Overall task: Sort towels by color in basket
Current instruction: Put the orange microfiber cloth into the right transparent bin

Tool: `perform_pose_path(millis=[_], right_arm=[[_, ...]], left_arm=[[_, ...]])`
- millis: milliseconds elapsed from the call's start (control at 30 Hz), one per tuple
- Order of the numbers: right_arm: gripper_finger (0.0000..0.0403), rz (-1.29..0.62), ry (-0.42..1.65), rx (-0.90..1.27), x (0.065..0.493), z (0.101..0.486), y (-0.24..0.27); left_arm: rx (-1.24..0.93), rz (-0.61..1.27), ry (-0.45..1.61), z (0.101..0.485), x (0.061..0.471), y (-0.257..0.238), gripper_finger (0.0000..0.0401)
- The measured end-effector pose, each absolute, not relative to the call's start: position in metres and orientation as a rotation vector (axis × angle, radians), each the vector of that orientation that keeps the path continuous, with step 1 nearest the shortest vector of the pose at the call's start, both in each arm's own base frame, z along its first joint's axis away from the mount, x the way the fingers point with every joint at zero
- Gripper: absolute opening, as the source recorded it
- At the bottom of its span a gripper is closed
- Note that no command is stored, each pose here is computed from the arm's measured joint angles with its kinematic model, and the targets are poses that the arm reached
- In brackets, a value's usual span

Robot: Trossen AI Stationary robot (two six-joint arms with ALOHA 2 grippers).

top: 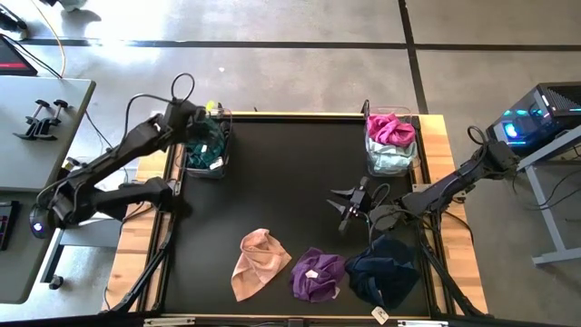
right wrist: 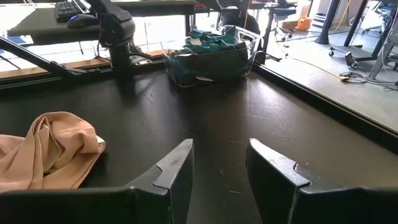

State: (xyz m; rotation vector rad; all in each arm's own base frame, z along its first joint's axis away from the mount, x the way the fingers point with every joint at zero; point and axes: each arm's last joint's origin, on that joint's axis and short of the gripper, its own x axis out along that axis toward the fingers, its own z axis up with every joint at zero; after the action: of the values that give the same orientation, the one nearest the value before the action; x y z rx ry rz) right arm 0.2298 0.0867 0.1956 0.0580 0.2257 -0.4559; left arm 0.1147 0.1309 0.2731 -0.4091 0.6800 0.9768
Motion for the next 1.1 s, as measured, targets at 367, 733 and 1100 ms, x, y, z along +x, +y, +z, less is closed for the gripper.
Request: perform_pose_path(millis=[367,733,1100], right_arm=[[0.0140,-0.456,0.226,0.058,0.230,0.196,0.087],[0.0140,-0.459,0.225,0.058,0.230,0.196,0.087],[0.0140,-0.463,0.223,0.058,0.230,0.196,0.086]], left_arm=[[-0.381,0.817,0.584,0.241,0.131,0.101,0.0170],[-0.510,0.690,0.556,0.207,0.163,0.070,0.0170],[-0.431,0.914,0.761,0.178,0.171,0.079,0.0170]])
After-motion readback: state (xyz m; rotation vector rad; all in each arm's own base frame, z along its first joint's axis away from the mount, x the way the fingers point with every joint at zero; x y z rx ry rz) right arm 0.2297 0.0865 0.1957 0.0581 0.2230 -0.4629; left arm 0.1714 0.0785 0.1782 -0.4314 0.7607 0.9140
